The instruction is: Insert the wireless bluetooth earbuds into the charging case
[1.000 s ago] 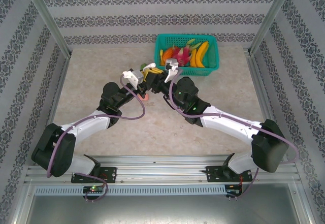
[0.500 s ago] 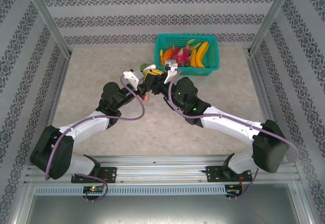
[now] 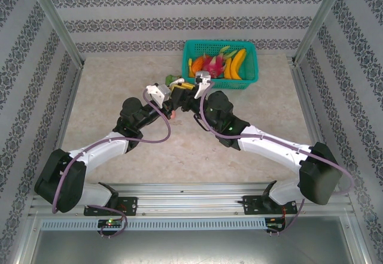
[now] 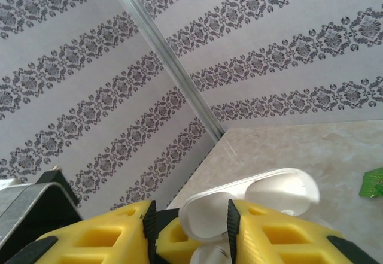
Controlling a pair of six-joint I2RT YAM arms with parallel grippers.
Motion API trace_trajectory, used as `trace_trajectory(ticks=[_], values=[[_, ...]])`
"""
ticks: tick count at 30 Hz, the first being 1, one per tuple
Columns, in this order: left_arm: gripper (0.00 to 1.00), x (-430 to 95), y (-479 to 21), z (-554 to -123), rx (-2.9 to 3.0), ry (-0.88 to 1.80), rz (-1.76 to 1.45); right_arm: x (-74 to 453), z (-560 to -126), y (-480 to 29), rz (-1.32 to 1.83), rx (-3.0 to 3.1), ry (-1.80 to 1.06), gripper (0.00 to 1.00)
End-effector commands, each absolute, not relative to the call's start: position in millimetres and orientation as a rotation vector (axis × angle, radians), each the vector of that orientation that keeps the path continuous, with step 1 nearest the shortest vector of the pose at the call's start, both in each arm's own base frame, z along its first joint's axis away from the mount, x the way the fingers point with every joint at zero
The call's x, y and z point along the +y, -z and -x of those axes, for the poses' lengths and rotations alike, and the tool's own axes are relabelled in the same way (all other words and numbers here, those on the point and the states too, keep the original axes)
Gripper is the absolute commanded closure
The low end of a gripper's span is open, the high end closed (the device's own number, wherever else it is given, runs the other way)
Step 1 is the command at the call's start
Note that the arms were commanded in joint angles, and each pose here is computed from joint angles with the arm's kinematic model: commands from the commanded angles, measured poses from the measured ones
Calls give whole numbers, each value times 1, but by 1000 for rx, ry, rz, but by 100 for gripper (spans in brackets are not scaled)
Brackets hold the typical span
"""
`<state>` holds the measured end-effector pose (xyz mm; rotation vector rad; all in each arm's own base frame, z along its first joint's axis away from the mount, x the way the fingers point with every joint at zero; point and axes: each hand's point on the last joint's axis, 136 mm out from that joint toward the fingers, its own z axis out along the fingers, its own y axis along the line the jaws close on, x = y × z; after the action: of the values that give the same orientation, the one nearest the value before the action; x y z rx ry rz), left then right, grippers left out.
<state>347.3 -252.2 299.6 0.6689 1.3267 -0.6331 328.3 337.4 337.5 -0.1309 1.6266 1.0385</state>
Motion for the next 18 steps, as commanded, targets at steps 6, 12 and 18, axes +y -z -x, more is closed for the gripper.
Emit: trace_trajectory(ticks=[6,12,18], values=[[100,-270,-357,-297,1058,723,-772,314,-351,-310,19,1732,-958,55],[100,-269,-355,-298,1063,724,-766,314,-353,-311,14,1734,-973,55],[100,-267,-354,-302,1069,736,-725,318,-355,-305,9,1748,-982,56]])
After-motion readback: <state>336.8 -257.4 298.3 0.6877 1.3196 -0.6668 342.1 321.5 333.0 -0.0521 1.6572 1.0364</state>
